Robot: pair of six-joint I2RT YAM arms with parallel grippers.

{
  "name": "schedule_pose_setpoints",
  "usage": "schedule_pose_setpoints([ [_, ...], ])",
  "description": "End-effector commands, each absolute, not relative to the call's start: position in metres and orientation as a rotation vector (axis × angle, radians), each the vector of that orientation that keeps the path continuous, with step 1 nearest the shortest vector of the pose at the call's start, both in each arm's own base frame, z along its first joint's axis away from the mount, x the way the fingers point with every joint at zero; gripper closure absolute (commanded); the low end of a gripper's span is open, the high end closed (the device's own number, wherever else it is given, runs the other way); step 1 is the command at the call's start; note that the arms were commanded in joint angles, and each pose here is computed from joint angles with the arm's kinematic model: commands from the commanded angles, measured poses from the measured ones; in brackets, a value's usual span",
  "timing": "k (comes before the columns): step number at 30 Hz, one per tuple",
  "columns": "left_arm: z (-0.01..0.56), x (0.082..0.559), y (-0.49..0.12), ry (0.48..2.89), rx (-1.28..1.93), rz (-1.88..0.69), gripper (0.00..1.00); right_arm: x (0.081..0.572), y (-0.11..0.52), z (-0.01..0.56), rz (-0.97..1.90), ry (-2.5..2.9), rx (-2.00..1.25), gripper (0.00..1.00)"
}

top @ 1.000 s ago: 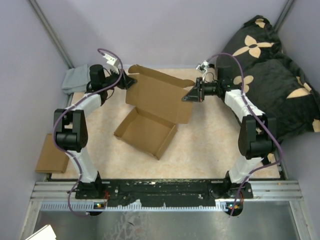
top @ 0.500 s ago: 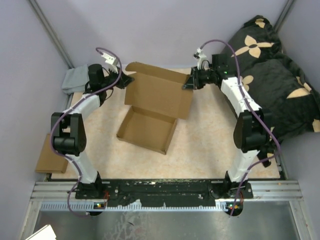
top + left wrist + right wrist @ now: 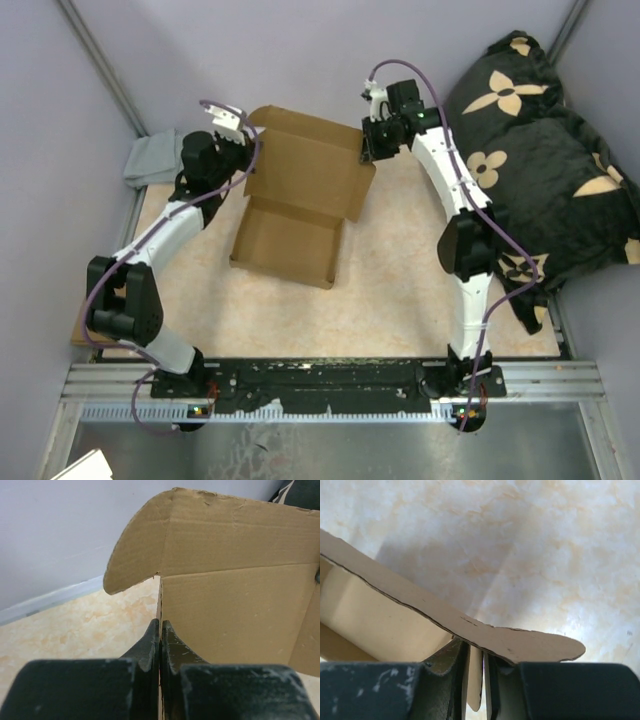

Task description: Fold the paper box

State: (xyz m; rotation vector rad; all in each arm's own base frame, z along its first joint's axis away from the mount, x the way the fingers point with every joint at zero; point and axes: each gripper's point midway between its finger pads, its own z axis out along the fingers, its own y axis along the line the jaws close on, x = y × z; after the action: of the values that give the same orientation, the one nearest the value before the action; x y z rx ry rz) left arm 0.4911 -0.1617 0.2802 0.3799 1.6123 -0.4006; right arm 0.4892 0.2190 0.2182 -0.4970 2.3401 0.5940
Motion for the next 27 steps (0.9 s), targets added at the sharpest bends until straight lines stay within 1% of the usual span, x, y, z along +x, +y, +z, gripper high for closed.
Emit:
schedule_pose_setpoints([
  [1, 0.297, 0.477, -0.184, 1.516, 0.424, -0.365, 1.00, 0.465, 0.231, 0.221, 0.543, 2.424, -0.486, 0.85],
  [5, 0.298, 0.468, -0.186, 1.482, 0.391, -0.398, 1.00, 0.457, 0.235, 0.215, 0.529, 2.458, -0.493, 0.87],
  [9, 0.301, 0.462, -0.185, 1.455, 0.370, -0.407, 1.00, 0.459, 0.238, 0.221, 0.485, 2.434, -0.469, 0.95],
  [12, 0.305, 0.460, -0.184, 1.438, 0.357, -0.413, 1.00, 0.468, 0.239, 0.235, 0.440, 2.366, -0.449, 1.00],
  [21, 0.315, 0.463, -0.187, 1.428, 0.333, -0.430, 0.99, 0.504, 0.245, 0.298, 0.337, 2.072, -0.430, 1.00],
  [27, 0.323, 0.470, -0.191, 1.417, 0.330, -0.444, 0.99, 0.512, 0.259, 0.330, 0.346, 1.947, -0.455, 1.00],
])
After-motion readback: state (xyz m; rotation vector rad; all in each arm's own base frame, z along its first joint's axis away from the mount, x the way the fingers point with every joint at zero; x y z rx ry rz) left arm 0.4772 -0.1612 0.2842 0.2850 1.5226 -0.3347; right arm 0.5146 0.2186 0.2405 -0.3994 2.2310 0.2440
